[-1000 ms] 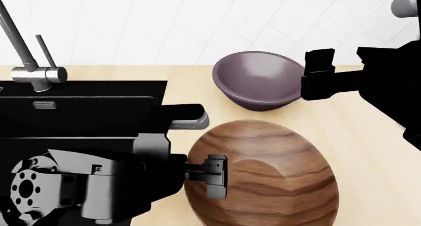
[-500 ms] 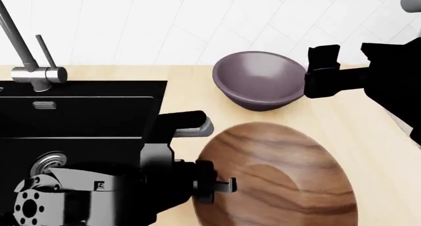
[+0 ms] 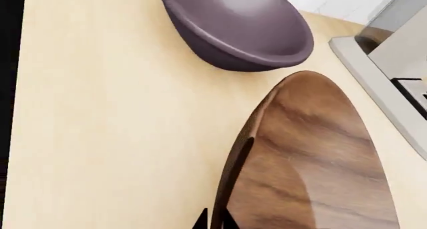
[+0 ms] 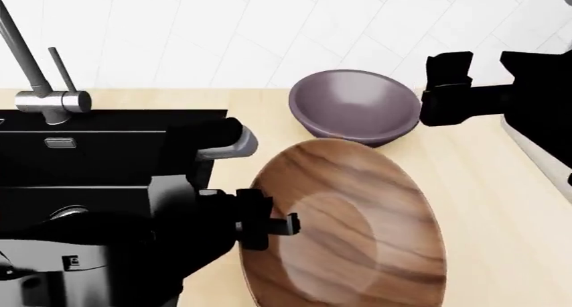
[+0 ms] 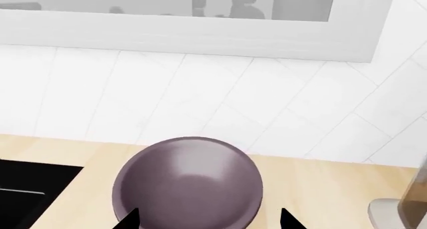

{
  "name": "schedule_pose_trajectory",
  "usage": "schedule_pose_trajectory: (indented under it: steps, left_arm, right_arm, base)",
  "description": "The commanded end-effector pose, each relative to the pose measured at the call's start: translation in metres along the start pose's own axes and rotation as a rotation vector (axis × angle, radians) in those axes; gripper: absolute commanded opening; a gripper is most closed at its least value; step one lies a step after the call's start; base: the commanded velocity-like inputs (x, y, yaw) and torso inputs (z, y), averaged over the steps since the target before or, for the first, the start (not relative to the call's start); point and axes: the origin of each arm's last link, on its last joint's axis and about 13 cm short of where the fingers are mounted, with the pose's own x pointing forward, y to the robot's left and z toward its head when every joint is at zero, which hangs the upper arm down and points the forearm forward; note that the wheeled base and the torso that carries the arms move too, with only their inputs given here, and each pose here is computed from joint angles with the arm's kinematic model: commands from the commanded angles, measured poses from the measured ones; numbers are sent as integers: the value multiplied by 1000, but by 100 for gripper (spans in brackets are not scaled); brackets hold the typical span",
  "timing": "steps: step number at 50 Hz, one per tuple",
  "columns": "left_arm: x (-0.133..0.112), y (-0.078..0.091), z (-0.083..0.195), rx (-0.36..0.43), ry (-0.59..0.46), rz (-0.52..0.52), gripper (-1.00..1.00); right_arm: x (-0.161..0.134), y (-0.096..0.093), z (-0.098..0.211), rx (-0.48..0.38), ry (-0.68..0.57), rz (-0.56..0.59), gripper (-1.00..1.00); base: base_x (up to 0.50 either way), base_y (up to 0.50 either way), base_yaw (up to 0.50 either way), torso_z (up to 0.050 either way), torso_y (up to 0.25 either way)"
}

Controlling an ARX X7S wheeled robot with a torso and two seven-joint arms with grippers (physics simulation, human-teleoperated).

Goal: Stack the bowls in the sink.

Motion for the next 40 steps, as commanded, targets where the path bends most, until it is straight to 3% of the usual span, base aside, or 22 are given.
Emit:
schedule_pose_trajectory:
  steps: [1,8,21,26,30,40]
  left_arm:
    - [-26,-1,16,5,-148,64,-100]
    - [-34,-4,21,66,-202,121,-100]
    - [-44,-7,24,69,-223,122,-100]
    - [-48,-7,25,72,-229,123,-100]
    - [-52,-4,24,65,-246,139,-100]
    - [-54,2,22,39,-260,147,-100]
  right_arm:
    - [12,4,1,8,21,5,100]
    - [32,10,7,52,82,-5,100]
    - [61,17,22,126,156,-41,100]
    - [73,13,25,187,183,-70,100]
    - [101,8,31,241,248,-150,100]
    - [124,4,29,293,274,-188,100]
  base:
    - [0,0,0,0,0]
    - [0,0,0,0,0]
    - [0,0,0,0,0]
    - [0,0,0,0,0]
    - [0,0,0,0,0]
    - [0,0,0,0,1]
